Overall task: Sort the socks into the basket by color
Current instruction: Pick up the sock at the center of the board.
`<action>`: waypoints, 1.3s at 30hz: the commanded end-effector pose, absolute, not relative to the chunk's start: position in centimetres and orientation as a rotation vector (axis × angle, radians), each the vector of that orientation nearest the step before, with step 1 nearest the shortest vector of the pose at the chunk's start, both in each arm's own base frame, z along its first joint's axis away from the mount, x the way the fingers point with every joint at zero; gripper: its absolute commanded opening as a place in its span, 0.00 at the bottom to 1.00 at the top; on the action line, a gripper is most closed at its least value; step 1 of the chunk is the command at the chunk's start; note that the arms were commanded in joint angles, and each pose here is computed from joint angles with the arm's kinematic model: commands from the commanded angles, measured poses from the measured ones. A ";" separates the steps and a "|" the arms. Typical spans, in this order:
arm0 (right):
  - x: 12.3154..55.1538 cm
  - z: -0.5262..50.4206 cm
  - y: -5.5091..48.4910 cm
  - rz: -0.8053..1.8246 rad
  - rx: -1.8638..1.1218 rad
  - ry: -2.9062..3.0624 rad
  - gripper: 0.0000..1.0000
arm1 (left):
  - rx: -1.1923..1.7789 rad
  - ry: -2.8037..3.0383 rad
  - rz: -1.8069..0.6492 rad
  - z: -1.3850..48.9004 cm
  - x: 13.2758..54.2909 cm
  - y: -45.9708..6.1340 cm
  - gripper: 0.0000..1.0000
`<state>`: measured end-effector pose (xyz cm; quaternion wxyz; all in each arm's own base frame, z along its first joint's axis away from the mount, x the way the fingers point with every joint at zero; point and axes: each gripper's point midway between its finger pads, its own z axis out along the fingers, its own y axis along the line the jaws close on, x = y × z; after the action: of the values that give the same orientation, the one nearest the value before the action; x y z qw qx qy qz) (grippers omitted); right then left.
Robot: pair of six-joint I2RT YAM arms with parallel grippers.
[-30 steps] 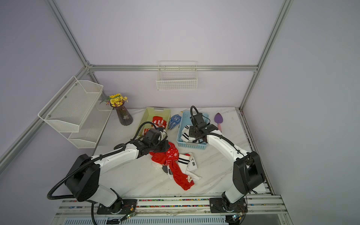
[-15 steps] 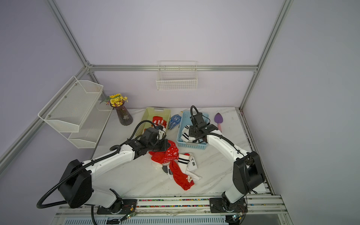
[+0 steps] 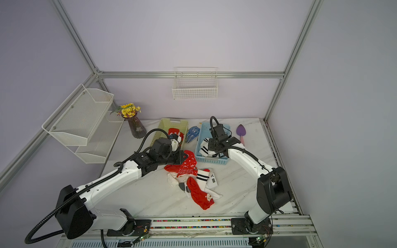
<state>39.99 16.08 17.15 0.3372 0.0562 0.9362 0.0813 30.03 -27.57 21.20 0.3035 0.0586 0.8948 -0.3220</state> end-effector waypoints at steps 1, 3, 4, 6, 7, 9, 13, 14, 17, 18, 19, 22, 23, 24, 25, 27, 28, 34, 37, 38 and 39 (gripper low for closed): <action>40.9 18.8 16.4 0.250 0.152 2.391 0.34 | 0.186 2.268 -0.886 25.5 30.2 -27.9 0.02; 40.8 18.8 16.5 0.251 0.152 2.390 0.34 | 0.188 2.259 -0.892 26.0 30.1 -27.9 0.02; 40.8 18.8 16.4 0.250 0.153 2.390 0.34 | 0.187 2.252 -0.896 26.3 30.1 -27.9 0.02; 40.8 19.0 16.4 0.252 0.152 2.387 0.34 | 0.192 2.241 -0.903 26.9 30.0 -27.9 0.02; 40.8 18.9 16.4 0.251 0.154 2.387 0.34 | 0.193 2.233 -0.906 27.3 29.9 -27.9 0.02; 40.8 19.0 16.4 0.252 0.154 2.386 0.35 | 0.197 2.221 -0.905 27.9 29.8 -27.7 0.02; 40.8 19.1 16.4 0.257 0.152 2.381 0.35 | 0.211 2.202 -0.890 29.0 29.8 -27.5 0.02; 40.8 19.2 16.5 0.260 0.152 2.379 0.34 | 0.215 2.193 -0.882 29.4 29.9 -27.4 0.01; 40.8 19.3 16.5 0.261 0.151 2.378 0.34 | 0.238 2.171 -0.855 30.2 30.1 -27.2 0.02; 40.8 19.4 16.4 0.261 0.152 2.377 0.35 | 0.245 2.162 -0.848 30.5 30.2 -27.2 0.02; 40.8 19.6 16.5 0.263 0.150 2.374 0.35 | 0.253 2.155 -0.835 30.8 30.3 -27.1 0.02; 40.7 19.9 16.4 0.268 0.151 2.368 0.35 | 0.294 2.143 -0.768 31.9 30.9 -26.7 0.02; 40.7 20.0 16.4 0.269 0.151 2.365 0.35 | 0.308 2.138 -0.744 32.2 31.2 -26.6 0.02; 40.7 20.0 16.5 0.270 0.150 2.365 0.35 | 0.323 2.131 -0.719 32.6 31.5 -26.4 0.02; 40.7 20.1 16.5 0.270 0.149 2.364 0.35 | 0.328 2.124 -0.700 33.0 31.9 -26.1 0.01; 40.7 20.1 16.4 0.271 0.149 2.365 0.35 | 0.341 2.113 -0.665 33.8 32.8 -25.6 0.02; 40.7 20.1 16.5 0.269 0.145 2.366 0.35 | 0.349 2.104 -0.648 34.1 33.2 -25.3 0.02; 40.8 20.0 16.5 0.266 0.141 2.370 0.35 | 0.360 2.087 -0.538 34.9 36.8 -23.4 0.01; 40.8 20.1 16.5 0.266 0.138 2.368 0.35 | 0.360 2.077 -0.484 35.0 38.6 -22.5 0.01; 40.8 20.1 16.6 0.266 0.137 2.368 0.35 | 0.363 2.073 -0.465 35.0 39.1 -22.3 0.01; 40.9 19.9 16.6 0.263 0.136 2.371 0.35 | 0.358 2.075 -0.453 34.9 39.7 -22.1 0.01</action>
<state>40.05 16.39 17.49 0.3382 0.0525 0.9354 0.0890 38.53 -22.80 32.72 0.4439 0.1292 0.8621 -0.2075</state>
